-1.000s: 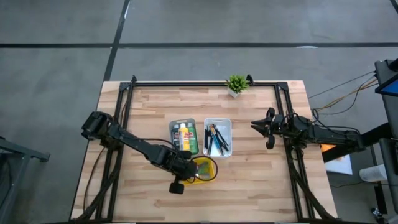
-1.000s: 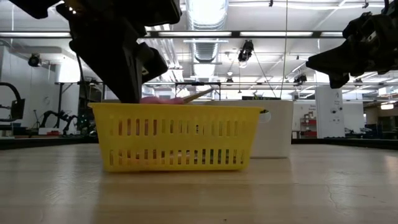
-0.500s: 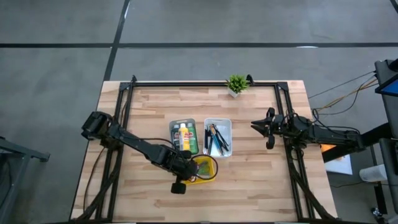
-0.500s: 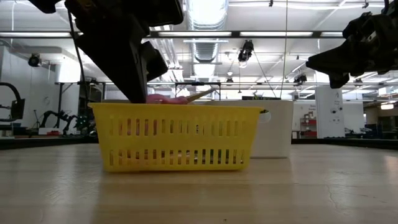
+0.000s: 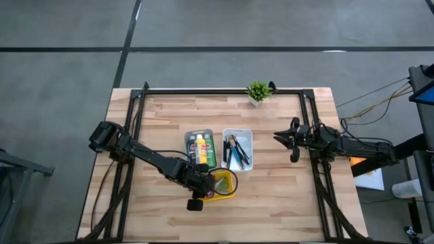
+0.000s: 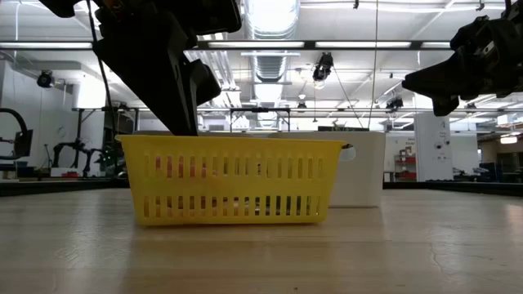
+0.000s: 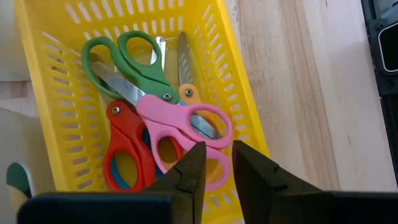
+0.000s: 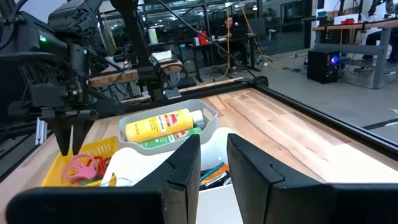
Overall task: Pick & Place Paint Supplies
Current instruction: Return to Home Position
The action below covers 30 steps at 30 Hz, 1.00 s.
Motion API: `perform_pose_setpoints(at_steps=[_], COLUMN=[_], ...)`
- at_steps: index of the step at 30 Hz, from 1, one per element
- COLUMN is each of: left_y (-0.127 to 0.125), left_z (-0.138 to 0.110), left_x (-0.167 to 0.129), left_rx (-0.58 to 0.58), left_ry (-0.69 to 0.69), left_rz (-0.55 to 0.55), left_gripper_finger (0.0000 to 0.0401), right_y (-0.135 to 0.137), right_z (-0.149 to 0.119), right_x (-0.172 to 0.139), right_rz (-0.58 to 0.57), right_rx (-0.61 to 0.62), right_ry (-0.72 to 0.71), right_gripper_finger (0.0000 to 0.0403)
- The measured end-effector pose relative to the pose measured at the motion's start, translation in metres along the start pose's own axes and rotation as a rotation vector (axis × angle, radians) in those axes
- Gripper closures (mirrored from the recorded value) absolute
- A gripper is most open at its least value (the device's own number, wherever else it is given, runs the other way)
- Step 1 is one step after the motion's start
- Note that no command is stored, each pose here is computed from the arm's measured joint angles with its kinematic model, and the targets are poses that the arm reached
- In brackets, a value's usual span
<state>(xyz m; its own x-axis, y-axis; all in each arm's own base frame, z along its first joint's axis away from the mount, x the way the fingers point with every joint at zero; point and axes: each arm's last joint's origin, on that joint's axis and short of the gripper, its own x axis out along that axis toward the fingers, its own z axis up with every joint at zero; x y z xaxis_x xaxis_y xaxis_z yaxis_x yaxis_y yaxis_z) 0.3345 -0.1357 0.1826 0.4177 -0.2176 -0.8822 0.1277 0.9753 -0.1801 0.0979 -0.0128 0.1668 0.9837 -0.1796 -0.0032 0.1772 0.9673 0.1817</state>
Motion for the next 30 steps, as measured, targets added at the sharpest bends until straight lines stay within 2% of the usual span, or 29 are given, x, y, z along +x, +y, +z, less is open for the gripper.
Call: perform_pose_setpoints(at_steps=[10, 23, 26, 30], left_y=[0.0, 0.008, 0.015, 0.026], left_z=[0.001, 0.039, 0.052, 0.068], left_x=[-0.001, -0.039, -0.055, -0.083], left_rx=[-0.016, -0.11, -0.132, -0.12], left_ry=[0.002, -0.035, -0.094, -0.247], left_rz=[0.0, 0.018, 0.043, 0.074], left_gripper_finger=[0.0318, 0.0318, 0.0318, 0.0318], right_y=[0.0, 0.0, 0.0, 0.0], right_z=[0.0, 0.0, 0.0, 0.0], right_x=[0.0, 0.0, 0.0, 0.0], right_rz=[0.0, 0.0, 0.0, 0.0], right_rx=[0.0, 0.0, 0.0, 0.0], right_ry=[0.0, 0.0, 0.0, 0.001], right_gripper_finger=[0.0325, 0.0325, 0.0325, 0.0325])
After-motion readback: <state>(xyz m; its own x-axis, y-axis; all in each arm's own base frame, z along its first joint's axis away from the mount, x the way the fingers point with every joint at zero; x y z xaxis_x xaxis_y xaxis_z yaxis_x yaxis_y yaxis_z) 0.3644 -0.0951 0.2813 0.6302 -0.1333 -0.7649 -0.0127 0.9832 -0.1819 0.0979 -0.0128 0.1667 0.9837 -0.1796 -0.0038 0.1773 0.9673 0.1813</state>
